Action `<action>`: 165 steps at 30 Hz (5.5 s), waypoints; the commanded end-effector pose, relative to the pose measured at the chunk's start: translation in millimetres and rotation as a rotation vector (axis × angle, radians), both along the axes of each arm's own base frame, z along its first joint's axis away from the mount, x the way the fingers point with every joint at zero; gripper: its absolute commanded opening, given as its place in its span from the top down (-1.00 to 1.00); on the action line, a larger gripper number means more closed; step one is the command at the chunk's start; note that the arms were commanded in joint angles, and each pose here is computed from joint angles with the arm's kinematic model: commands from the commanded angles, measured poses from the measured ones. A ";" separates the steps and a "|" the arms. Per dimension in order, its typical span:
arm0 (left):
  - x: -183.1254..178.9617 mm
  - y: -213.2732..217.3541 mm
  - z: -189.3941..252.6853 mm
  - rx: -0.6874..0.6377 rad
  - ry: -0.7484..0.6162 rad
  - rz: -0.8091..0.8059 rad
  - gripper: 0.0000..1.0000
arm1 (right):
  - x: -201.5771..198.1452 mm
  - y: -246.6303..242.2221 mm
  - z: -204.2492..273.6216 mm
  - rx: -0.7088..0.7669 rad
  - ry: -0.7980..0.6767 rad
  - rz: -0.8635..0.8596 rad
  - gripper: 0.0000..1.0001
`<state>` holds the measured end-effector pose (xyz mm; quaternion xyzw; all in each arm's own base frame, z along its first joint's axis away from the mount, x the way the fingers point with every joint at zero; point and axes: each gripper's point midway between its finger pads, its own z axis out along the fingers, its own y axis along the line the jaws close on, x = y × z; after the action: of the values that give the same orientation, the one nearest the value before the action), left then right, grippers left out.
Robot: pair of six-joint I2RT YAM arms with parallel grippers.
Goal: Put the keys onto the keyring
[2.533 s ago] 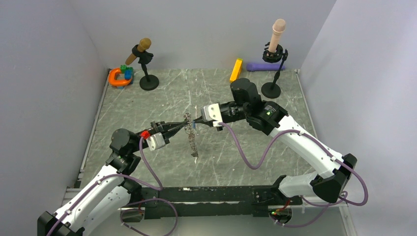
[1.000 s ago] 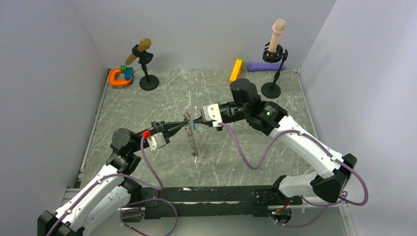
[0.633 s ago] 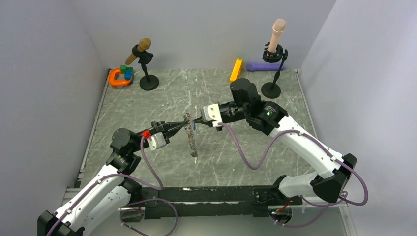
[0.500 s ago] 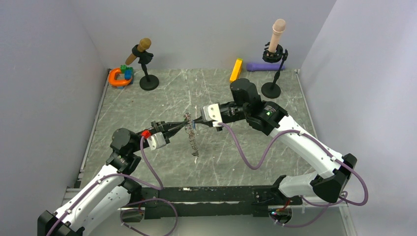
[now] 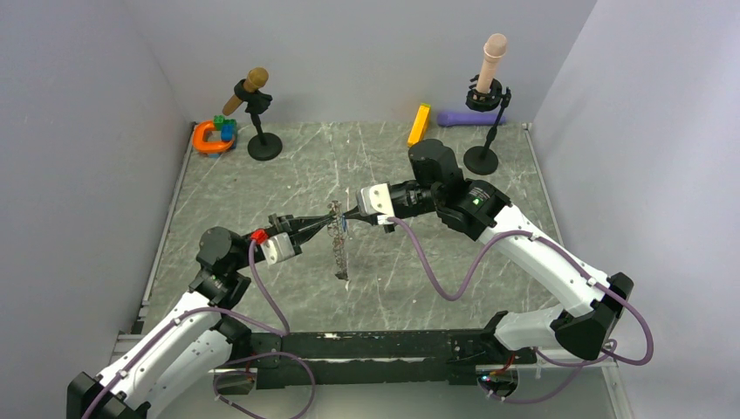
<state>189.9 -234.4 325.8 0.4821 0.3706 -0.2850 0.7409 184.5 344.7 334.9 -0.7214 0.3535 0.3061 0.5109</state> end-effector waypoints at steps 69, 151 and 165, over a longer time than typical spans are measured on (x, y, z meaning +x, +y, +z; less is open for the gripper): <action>4.4 -5.8 21.6 -0.013 0.098 -0.023 1.00 | -2.3 -1.6 -14.2 -0.062 -0.137 0.055 1.00; -14.6 -6.2 55.8 -0.294 0.189 -0.347 1.00 | 28.7 -21.6 66.5 0.212 0.308 -0.204 0.23; -18.3 -6.7 71.1 -0.316 0.143 -0.428 1.00 | -11.4 -17.8 61.2 0.161 0.387 -0.049 0.32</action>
<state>189.6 -250.2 362.3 0.3905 0.3446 -0.5390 0.6620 189.3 326.7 388.9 -0.5921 0.4536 0.4346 0.5048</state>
